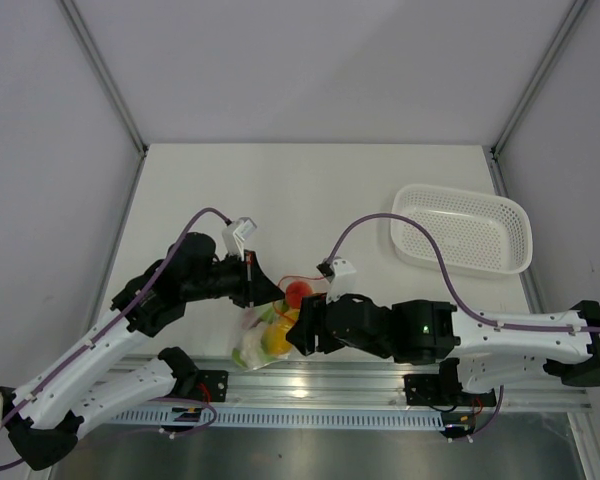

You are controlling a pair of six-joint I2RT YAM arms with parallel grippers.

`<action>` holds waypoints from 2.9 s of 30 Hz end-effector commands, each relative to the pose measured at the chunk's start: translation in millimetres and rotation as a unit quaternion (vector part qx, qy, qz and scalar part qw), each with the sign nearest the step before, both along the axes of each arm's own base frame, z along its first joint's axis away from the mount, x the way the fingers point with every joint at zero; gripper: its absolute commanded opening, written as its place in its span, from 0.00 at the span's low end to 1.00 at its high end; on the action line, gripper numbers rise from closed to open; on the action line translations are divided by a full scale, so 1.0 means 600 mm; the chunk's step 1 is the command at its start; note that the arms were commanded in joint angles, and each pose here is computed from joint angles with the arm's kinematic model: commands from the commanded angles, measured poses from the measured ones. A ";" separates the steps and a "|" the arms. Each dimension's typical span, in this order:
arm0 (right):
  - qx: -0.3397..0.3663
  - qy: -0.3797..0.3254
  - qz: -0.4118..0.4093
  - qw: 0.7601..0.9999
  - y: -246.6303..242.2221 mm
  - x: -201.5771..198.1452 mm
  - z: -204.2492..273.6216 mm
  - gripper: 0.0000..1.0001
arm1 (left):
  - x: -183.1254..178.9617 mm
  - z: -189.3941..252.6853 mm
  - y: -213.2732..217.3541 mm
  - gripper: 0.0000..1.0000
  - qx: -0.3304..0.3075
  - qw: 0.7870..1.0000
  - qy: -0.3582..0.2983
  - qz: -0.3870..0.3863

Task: Place the food in the zip-top bag and seal the zipper
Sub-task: Adjust the zipper food storage bag at the center of the board.

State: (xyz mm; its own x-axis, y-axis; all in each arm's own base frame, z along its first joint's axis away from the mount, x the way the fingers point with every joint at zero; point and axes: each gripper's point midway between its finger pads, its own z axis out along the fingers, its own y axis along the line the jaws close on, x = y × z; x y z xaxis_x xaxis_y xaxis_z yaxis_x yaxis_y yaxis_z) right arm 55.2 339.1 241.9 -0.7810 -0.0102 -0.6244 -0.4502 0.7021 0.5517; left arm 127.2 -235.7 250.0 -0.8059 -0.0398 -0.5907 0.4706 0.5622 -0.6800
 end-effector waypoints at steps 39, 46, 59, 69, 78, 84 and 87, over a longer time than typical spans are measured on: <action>0.072 0.072 -0.108 0.989 0.021 0.026 -0.008 0.32 | -0.003 0.058 -0.010 0.01 -0.039 0.998 -0.039 -0.024; 0.070 0.073 -0.120 0.988 0.020 0.039 -0.013 0.27 | -0.005 0.058 -0.011 0.01 -0.042 0.998 -0.038 -0.027; 0.008 0.040 -0.101 0.994 0.025 0.050 -0.018 0.00 | -0.004 0.058 0.000 0.01 -0.037 0.998 -0.047 -0.013; -0.068 -0.096 0.052 0.992 0.022 0.057 0.092 0.00 | 0.011 0.060 0.041 0.07 -0.020 0.996 -0.071 0.058; -0.206 -0.129 0.162 0.957 -0.001 0.041 0.108 0.00 | 0.025 0.039 0.108 1.00 0.044 0.985 -0.086 0.143; -0.243 -0.101 0.167 0.950 -0.067 0.020 0.042 0.00 | 0.035 0.019 0.155 0.99 0.089 0.971 -0.086 0.205; -0.239 -0.093 0.176 0.950 -0.090 -0.001 0.017 0.00 | 0.038 0.004 0.164 1.00 0.101 0.967 -0.084 0.217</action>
State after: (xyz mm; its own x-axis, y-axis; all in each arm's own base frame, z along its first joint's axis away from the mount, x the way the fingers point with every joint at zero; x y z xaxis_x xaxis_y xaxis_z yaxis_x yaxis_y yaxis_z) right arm 67.2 304.3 246.5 -0.5631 -0.5736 -0.5950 -0.7452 0.6636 0.0655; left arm 144.3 -153.3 252.3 -0.6651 -0.2062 -0.7177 0.3009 0.8056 -0.5103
